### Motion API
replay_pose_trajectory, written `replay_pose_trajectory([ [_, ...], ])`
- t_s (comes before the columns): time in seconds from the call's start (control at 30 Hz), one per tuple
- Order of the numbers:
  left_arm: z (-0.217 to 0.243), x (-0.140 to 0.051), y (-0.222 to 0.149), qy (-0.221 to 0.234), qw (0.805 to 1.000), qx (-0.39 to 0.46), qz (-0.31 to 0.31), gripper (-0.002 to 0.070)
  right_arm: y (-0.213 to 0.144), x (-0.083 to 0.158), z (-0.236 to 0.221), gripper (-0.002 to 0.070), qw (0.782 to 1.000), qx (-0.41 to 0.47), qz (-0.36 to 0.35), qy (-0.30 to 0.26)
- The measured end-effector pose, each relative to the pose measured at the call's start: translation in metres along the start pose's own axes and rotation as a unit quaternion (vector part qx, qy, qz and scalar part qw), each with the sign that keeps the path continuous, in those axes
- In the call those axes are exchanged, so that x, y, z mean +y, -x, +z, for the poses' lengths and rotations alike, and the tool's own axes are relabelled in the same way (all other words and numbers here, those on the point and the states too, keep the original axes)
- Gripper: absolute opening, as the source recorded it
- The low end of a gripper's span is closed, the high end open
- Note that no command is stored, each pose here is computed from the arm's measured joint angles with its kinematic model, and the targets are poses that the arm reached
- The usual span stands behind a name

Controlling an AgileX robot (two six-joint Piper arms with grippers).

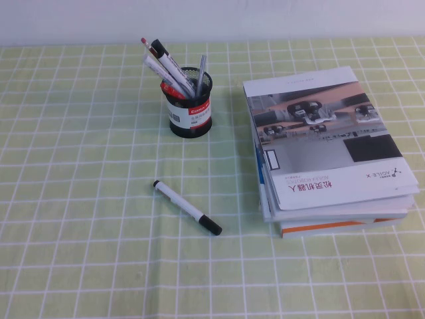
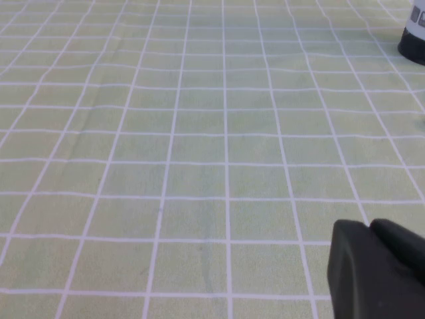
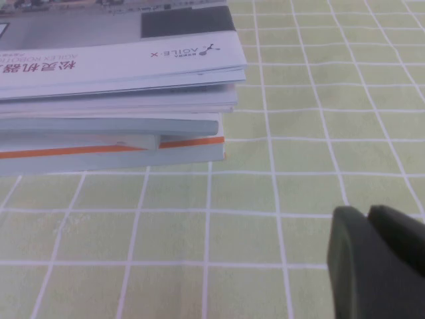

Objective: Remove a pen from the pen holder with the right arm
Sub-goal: 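Take a marker out of the pen holder and lay it on the table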

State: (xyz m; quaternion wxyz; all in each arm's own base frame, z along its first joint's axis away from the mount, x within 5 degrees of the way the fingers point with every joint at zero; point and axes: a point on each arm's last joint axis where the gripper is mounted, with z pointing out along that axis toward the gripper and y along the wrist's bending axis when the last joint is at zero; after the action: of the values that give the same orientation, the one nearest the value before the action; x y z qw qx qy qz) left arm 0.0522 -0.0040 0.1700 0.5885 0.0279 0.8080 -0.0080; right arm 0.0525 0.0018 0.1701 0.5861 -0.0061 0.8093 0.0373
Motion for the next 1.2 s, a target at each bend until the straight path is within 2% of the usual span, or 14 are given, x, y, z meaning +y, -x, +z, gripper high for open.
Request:
replay_pose_trajectory([
  [0.73,0.0,0.0,0.0,0.0,1.0,0.0,0.0,-0.0005,0.001,0.002,0.0,-0.0013,1.0,-0.007,0.017,0.008],
  [1.03,0.0,0.0,0.0,0.0,1.0,0.0,0.0,-0.0005,0.014,0.007,-0.001,-0.0013,0.993,-0.076,0.081,0.042],
  [1.2,0.0,0.0,0.0,0.0,1.0,0.0,0.0,-0.0005,0.028,0.008,-0.005,-0.0013,0.974,-0.145,0.16,0.069],
])
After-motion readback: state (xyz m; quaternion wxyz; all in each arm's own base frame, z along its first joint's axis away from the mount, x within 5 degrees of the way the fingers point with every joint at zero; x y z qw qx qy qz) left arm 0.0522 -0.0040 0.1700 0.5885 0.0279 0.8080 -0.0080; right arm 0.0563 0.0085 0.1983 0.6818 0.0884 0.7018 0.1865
